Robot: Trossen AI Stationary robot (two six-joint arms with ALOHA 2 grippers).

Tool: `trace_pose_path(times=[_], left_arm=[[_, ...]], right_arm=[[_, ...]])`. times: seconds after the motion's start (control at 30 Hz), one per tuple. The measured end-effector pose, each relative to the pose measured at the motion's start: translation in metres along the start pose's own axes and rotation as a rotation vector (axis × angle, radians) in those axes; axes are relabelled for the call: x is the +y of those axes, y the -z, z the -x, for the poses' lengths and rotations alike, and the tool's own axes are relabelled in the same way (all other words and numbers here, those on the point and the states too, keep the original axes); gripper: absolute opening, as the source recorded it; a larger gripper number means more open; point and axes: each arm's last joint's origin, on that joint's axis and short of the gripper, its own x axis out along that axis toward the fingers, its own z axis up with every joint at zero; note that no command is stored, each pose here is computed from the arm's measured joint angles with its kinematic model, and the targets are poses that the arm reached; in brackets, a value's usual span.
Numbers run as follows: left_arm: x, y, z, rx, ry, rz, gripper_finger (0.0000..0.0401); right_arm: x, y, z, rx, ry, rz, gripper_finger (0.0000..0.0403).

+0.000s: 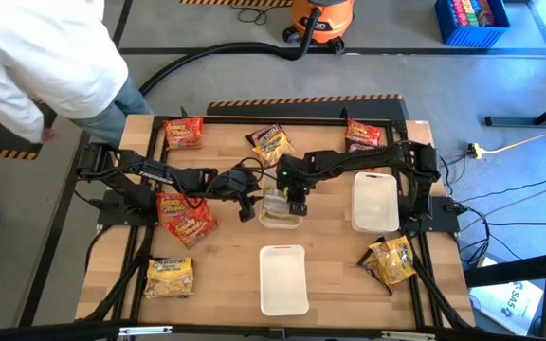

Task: Sort Maruchan noodles
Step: Put the top left yellow noodle pack in the top left white bin

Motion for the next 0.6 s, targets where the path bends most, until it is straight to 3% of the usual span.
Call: trace_pose_path(times=[0.13,0.37,0.6], left_arm=[[0.000,0.000,0.000,-0.001,-0.004,0.000,0.0137],[0.000,0.000,0.000,-0.002,-0.005,-0.001,0.0137],[-0.001,-0.010,0.002,-0.033,0.001,0.002,0.0137]], right_arm=[[0.000,0.000,0.000,-0.003,-0.005,0.026,0.0011],[0.003,0.000,0.004,-0.011,-0.034,0.065,0.0002],[0.005,-0.004,0.042,-0.108,-0.044,0.115,0.0000]])
